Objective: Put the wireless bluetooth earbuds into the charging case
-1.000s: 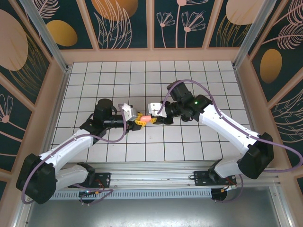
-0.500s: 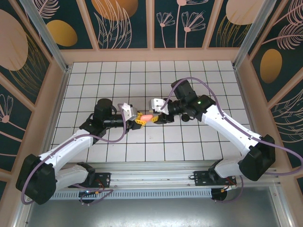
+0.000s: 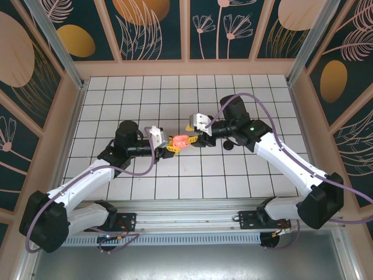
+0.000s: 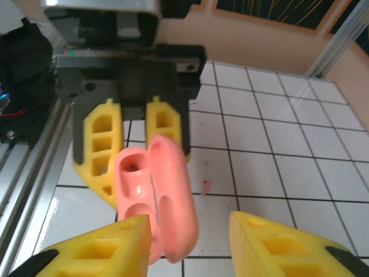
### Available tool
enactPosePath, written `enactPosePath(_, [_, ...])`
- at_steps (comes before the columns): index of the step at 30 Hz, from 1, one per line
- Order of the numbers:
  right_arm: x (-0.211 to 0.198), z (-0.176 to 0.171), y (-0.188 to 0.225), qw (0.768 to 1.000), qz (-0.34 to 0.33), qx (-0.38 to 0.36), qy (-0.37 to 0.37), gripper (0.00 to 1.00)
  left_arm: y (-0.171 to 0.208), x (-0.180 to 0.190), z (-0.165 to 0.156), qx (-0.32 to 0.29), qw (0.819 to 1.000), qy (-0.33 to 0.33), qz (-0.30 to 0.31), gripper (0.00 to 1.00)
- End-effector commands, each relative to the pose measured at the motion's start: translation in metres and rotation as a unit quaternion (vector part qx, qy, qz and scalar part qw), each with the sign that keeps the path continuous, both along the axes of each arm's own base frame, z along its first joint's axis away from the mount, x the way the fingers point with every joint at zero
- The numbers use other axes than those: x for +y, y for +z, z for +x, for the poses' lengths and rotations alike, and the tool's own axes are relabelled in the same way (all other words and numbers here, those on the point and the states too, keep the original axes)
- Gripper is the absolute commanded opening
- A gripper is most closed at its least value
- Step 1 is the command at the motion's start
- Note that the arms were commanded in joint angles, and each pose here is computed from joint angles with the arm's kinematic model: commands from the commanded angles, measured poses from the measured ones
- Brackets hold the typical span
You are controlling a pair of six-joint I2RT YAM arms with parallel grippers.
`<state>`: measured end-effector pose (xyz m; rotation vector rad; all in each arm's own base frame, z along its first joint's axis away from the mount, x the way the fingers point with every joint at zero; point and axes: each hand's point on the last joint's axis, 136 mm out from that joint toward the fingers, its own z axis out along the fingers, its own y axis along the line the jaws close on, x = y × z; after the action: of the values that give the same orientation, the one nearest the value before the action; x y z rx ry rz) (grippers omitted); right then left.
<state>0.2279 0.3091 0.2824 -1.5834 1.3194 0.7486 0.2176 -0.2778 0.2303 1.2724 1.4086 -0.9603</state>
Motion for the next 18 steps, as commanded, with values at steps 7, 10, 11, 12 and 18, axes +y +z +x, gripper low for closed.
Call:
enactPosePath(7, [-0.002, 0.005, 0.007, 1.000, 0.024, -0.002, -0.015, 0.40, 0.017, -0.003, -0.010, -0.015, 0.999, -0.026, -0.023, 0.20])
enactPosePath(10, [-0.002, 0.003, 0.009, 0.999, 0.030, 0.002, -0.012, 0.40, 0.018, -0.003, -0.005, -0.009, 0.999, -0.012, -0.034, 0.20])
enactPosePath(11, [-0.002, 0.002, 0.010, 0.999, 0.034, 0.005, -0.008, 0.40, 0.017, -0.003, -0.005, -0.007, 0.999, -0.007, -0.040, 0.20])
enactPosePath(12, [-0.002, 0.000, 0.013, 0.999, 0.042, 0.007, -0.005, 0.41, 0.017, -0.003, -0.004, -0.006, 0.999, -0.002, -0.047, 0.21])
enactPosePath(18, [-0.012, -0.004, 0.023, 0.996, 0.081, 0.034, -0.008, 0.41, 0.006, 0.000, 0.005, 0.019, 0.996, 0.036, -0.074, 0.20])
